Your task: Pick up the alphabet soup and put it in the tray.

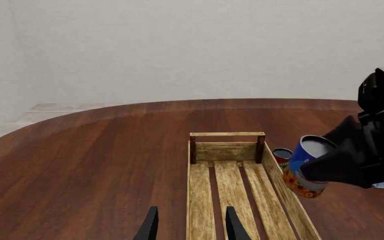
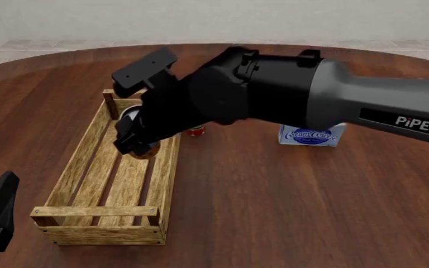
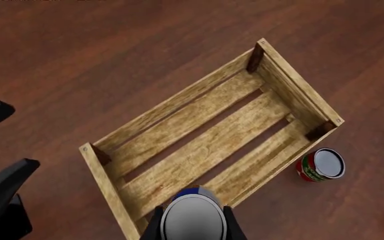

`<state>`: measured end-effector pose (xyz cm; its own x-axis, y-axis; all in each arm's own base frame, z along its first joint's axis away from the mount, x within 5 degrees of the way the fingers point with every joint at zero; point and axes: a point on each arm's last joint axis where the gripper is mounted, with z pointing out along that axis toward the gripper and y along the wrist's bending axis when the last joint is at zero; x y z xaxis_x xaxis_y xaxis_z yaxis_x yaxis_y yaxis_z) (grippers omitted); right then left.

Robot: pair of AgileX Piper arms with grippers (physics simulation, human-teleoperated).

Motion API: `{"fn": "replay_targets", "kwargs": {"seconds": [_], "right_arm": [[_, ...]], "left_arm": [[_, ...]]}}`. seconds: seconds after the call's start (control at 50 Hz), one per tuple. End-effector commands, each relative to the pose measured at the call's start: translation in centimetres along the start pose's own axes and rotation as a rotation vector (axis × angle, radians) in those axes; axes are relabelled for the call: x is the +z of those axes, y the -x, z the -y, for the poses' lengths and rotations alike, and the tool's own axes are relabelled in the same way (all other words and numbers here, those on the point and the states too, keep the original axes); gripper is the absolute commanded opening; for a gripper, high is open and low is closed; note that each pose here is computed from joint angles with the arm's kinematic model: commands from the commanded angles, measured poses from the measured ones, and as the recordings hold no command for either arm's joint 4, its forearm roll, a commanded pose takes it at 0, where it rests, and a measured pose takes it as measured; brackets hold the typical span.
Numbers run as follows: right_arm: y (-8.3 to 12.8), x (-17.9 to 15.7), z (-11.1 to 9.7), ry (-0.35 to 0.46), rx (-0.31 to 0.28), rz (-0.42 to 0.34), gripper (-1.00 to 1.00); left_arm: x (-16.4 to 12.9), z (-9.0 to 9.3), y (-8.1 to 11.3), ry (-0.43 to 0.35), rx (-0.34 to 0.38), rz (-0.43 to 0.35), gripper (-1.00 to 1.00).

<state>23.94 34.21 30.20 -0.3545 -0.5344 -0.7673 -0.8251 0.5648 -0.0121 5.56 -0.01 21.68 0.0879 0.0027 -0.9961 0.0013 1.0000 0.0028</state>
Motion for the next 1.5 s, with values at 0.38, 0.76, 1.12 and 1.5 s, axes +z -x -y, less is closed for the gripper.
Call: {"fn": "replay_targets", "kwargs": {"seconds": [0.38, 0.76, 1.12, 1.5], "right_arm": [[0.1, 3.1, -0.3, 0.005, 0.043, 0.022, -1.00], [-0.7, 5.9, -0.3, 0.004, 0.062, 0.015, -1.00], [-1.6, 8.4, -0.5, 0.007, 0.080, -0.004, -1.00], [-3.1, 11.1, -0.3, 0.001, 0.105, -0.047, -1.00]], "left_arm": [[0.0, 0.0, 0.0, 0.000, 0.000, 0.000, 1.00], [0.0, 0.0, 0.0, 0.000, 0.000, 0.000, 1.00], [0.0, 0.0, 0.0, 0.000, 0.000, 0.000, 1.00], [0.0, 0.0, 0.0, 0.000, 0.000, 0.000, 1.00]]}}
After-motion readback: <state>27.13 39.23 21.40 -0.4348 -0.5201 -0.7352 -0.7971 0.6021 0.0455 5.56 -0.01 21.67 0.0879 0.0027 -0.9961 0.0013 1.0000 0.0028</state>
